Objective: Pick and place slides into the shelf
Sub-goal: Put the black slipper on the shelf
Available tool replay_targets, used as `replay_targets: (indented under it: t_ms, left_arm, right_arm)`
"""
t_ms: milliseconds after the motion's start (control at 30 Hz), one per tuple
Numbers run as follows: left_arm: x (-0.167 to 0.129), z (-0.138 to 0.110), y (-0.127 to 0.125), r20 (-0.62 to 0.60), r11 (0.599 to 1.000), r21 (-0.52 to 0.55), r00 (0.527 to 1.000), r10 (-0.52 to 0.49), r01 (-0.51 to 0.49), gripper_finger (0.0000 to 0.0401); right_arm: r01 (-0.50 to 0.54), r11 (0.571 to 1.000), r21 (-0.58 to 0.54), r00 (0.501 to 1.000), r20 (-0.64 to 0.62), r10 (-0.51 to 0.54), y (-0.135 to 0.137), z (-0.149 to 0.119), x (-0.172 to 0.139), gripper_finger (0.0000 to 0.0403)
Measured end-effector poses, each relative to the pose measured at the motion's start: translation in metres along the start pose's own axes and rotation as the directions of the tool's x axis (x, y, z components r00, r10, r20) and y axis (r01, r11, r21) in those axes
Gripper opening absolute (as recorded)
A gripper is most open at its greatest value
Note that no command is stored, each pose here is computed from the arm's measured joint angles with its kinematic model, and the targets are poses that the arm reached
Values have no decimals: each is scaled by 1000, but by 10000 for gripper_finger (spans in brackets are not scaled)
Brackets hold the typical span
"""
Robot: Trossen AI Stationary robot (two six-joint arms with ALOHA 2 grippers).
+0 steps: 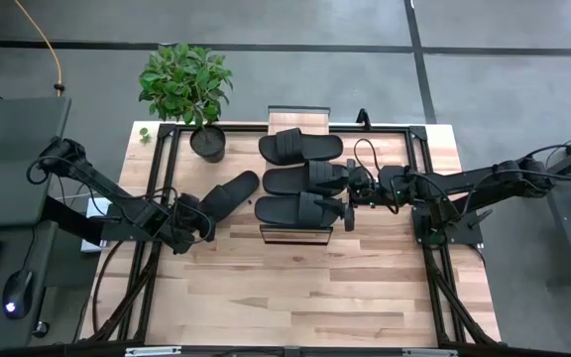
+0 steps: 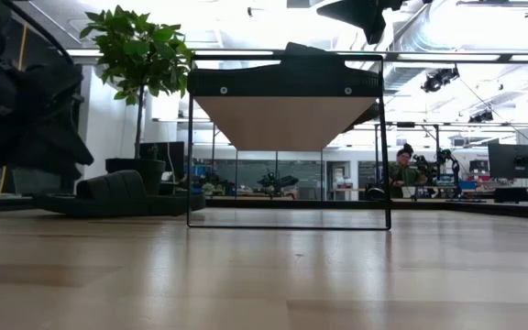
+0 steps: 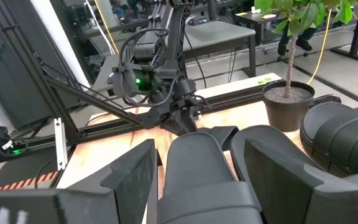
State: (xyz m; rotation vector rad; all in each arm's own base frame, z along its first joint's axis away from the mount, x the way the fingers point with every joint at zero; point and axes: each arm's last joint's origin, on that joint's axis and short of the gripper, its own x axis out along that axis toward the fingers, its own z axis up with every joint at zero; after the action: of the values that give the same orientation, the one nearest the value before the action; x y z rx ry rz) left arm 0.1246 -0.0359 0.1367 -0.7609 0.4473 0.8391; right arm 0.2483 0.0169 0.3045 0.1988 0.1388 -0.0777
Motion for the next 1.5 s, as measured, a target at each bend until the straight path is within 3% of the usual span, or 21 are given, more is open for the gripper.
replay_targets:
  t_ms: [667,1500]
  left_arm:
    - [0,-1,4,-40,999,3,999,32,-32,161]
    - [0,0,8,-6,998,-21,998,65,-65,161]
  right_arm:
    - [0,1000,3,1000,0,0,0,0,0,238]
    - [0,1000,2,1000,1,0,0,0,0,238]
